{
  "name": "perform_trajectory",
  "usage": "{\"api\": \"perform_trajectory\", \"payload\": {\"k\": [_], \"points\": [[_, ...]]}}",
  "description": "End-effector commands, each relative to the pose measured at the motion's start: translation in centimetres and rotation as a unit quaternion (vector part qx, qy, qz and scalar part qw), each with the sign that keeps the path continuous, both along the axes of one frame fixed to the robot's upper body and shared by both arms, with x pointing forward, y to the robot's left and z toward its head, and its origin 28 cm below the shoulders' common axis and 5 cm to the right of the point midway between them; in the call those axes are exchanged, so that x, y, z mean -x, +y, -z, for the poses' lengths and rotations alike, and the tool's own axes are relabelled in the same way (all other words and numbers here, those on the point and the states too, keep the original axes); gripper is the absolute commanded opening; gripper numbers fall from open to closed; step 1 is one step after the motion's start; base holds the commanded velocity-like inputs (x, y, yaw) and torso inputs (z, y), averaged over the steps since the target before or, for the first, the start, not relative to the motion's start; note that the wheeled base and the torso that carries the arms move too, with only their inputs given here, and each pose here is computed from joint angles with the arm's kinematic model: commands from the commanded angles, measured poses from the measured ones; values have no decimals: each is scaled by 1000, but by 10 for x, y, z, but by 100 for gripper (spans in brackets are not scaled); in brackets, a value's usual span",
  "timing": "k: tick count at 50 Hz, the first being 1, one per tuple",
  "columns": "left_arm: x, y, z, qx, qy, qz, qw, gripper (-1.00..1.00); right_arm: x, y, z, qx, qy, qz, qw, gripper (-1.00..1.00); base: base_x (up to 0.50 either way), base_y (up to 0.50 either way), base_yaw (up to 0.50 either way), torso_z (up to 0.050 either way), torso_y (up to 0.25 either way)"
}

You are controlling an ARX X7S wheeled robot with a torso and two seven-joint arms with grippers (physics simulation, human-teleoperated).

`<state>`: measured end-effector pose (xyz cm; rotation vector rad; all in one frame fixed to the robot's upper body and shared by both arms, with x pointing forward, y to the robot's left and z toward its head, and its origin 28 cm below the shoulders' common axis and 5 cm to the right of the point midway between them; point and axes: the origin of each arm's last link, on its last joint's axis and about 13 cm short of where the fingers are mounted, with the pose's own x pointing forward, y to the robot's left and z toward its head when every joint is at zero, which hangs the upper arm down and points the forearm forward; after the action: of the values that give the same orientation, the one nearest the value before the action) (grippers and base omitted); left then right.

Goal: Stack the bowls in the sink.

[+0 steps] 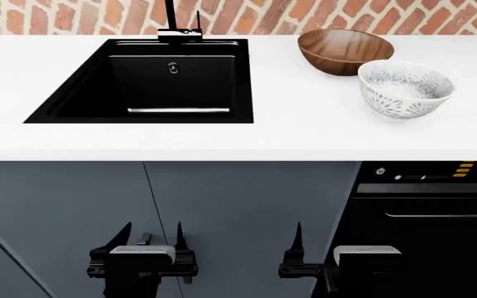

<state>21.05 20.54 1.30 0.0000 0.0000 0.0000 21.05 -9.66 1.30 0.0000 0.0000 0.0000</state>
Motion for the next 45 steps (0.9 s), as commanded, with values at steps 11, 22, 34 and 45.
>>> {"api": "perform_trajectory", "payload": {"k": [11,22,34,45], "points": [[0,0,-5,24,-28,26,999,100,13,0,2,3,-27,-4,1000,100,0,0,0,41,0],[0,-3,-31,16,-53,67,996,100,16,3,-20,20,-59,-34,997,100,0,0,0,50,0],[-6,-1,-30,2,7,60,998,100,13,2,-22,-6,-52,-25,998,100,0,-81,0,29,0],[-10,-3,-33,-3,43,74,996,100,9,0,-24,-16,-43,-19,999,100,0,-500,0,0,0]]}}
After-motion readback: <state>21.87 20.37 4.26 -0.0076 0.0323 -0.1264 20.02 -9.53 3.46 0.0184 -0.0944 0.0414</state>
